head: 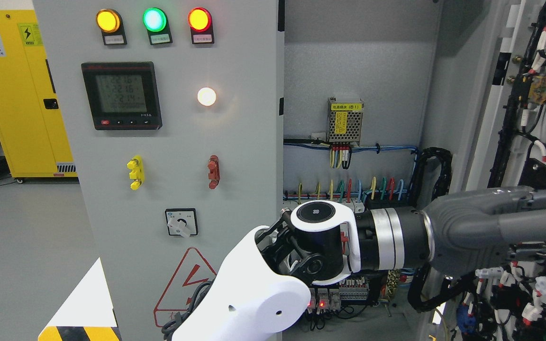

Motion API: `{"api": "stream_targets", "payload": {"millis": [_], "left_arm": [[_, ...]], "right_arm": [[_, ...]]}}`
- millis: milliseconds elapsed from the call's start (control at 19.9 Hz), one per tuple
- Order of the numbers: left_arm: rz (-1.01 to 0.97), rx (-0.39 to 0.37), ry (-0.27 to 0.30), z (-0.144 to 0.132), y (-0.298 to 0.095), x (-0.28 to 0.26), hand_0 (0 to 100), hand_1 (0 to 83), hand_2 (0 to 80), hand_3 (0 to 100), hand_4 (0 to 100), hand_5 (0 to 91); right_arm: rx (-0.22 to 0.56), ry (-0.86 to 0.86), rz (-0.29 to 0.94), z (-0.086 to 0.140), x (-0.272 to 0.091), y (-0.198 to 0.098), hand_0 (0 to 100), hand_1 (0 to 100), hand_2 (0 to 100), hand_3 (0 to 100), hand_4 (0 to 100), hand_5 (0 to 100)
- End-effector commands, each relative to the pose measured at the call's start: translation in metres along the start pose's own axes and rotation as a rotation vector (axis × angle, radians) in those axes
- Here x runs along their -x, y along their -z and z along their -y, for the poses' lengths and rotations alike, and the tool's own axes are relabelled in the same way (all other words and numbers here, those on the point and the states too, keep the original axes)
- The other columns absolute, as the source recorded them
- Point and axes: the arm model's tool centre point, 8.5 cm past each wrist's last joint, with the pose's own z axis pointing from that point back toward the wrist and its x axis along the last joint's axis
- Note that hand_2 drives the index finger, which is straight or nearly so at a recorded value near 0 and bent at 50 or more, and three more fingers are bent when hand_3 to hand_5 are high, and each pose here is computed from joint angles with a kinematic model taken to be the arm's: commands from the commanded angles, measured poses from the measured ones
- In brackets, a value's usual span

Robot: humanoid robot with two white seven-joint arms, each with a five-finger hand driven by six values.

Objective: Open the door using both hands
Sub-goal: 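Keep sweeping the left hand to swing the push-button door wide, then withdraw the left hand down out of the cabinet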

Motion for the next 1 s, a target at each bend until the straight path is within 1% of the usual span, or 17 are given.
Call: {"api": "stream_targets", "payload": {"millis": [0,50,100,150,201,301,351,501,551,602,802,852,952], "left_arm": [[0.149,-0.067,0.040,-0.003,-0.056,-0.029,12,55.6,0.0,0,0,0.0],[0.146,-0.099,0.043,-0.007,-0.068,-0.019,12,55.6,0.0,0,0,0.0],[0.131,-0.148,0.044,-0.014,-0.082,-0.005,12,55.6,0.0,0,0,0.0],[0.106,-0.207,0.036,-0.021,-0.098,0.018,12,55.6,0.0,0,0,0.0],[0.091,-0.245,0.013,-0.022,-0.111,0.040,12,55.6,0.0,0,0,0.0],[0.067,-0.303,-0.034,-0.018,-0.135,0.080,12,55.6,0.0,0,0,0.0],[0.061,-0.333,-0.043,-0.015,-0.145,0.097,12,55.6,0.0,0,0,0.0],[0.043,-0.435,-0.035,-0.004,-0.175,0.146,12,55.6,0.0,0,0,0.0],[0.036,-0.473,-0.048,-0.002,-0.189,0.160,12,55.6,0.0,0,0,0.0],[0.034,-0.503,-0.076,0.002,-0.200,0.177,12,55.6,0.0,0,0,0.0],[-0.006,-0.608,-0.215,0.039,-0.242,0.258,12,55.6,0.0,0,0,0.0],[-0.035,-0.648,-0.233,0.055,-0.255,0.282,12,55.6,0.0,0,0,0.0],[-0.116,-0.720,-0.241,0.080,-0.281,0.325,12,55.6,0.0,0,0,0.0]], "right_arm": [[-0.001,0.001,-0.033,-0.001,0.021,-0.002,0,50,4,0,0,0],[0.001,0.001,-0.033,0.000,0.021,-0.002,0,50,4,0,0,0],[0.000,0.002,-0.034,-0.001,0.022,-0.002,0,50,4,0,0,0],[0.000,0.002,-0.034,-0.001,0.022,-0.002,0,50,4,0,0,0],[-0.001,0.001,-0.034,-0.001,0.022,-0.002,0,50,4,0,0,0],[-0.001,0.001,-0.034,-0.001,0.022,-0.002,0,50,4,0,0,0],[0.001,0.000,-0.034,0.000,0.022,-0.002,0,50,4,0,0,0],[0.001,0.000,-0.034,0.000,0.022,-0.002,0,50,4,0,0,0],[0.001,0.000,-0.034,0.000,0.022,-0.002,0,50,4,0,0,0],[0.001,0.000,-0.034,0.000,0.022,-0.002,0,50,4,0,0,0],[-0.001,-0.001,-0.034,-0.001,0.022,-0.002,0,50,4,0,0,0],[-0.001,0.001,-0.034,-0.001,0.022,-0.002,0,50,4,0,0,0],[0.002,0.000,-0.035,0.001,0.022,-0.002,0,50,4,0,0,0]]}}
